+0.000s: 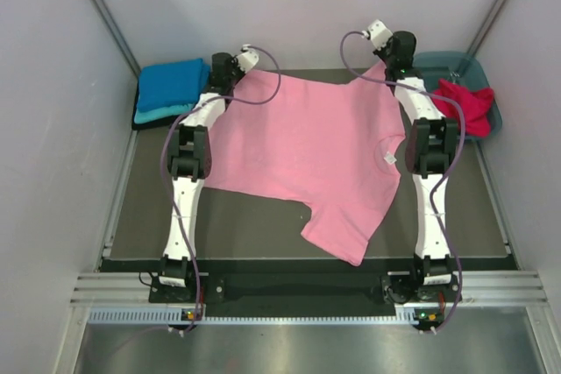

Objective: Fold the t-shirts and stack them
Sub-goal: Fold the tshirt

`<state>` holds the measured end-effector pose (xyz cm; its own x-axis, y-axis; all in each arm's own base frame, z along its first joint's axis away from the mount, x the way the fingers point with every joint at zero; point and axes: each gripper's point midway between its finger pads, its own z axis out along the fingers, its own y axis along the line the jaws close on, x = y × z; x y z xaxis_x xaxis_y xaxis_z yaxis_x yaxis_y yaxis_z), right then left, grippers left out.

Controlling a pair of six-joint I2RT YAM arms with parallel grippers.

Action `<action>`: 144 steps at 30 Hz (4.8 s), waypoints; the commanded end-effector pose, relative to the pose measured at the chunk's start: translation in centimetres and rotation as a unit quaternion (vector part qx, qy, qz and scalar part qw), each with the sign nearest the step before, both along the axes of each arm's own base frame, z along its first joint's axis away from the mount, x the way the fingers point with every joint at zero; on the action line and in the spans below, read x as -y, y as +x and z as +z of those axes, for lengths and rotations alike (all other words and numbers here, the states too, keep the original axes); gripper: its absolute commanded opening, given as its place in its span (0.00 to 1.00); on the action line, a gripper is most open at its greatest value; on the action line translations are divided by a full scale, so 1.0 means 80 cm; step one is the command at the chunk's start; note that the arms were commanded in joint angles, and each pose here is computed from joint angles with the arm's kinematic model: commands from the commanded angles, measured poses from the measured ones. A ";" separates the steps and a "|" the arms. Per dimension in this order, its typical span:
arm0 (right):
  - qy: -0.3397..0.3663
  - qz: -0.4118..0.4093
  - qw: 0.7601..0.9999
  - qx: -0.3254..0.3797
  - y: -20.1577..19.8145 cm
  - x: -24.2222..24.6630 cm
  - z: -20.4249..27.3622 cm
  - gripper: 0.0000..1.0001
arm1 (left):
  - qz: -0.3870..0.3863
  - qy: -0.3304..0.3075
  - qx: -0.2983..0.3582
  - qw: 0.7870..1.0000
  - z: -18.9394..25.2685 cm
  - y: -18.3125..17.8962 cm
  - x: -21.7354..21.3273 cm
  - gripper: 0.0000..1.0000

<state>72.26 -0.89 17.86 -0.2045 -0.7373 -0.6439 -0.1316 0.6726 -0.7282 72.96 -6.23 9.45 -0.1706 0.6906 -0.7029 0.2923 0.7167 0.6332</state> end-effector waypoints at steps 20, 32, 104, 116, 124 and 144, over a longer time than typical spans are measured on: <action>0.057 0.068 0.993 -0.080 -0.182 -0.057 0.111 0.00 | -0.083 -0.011 -0.005 0.997 0.161 -0.102 0.026 0.00; 0.095 0.098 0.981 -0.141 -0.282 -0.092 0.087 0.00 | -0.091 0.013 -0.041 0.995 0.130 -0.148 0.002 0.00; 0.216 0.222 0.821 -0.480 -0.355 -0.163 -0.116 0.40 | -0.007 -0.052 -0.203 0.978 0.039 -0.221 -0.028 0.38; 0.228 0.215 0.800 -0.511 -0.347 -0.164 -0.152 0.38 | -0.013 -0.045 -0.202 0.978 0.042 -0.219 -0.007 0.37; 0.233 0.228 0.796 -0.510 -0.349 -0.169 -0.140 0.05 | -0.012 -0.042 -0.203 0.978 0.042 -0.218 -0.006 0.37; 0.147 0.415 0.691 -0.573 -0.475 -0.260 -0.048 0.47 | -0.022 -0.009 -0.198 0.980 0.021 -0.217 -0.012 0.37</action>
<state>35.19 21.03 11.99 -0.3005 -0.7864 -0.5396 -0.9489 0.1893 0.2524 54.06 -5.23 8.40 -0.4655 0.6819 -0.5642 0.5782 0.7170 0.3895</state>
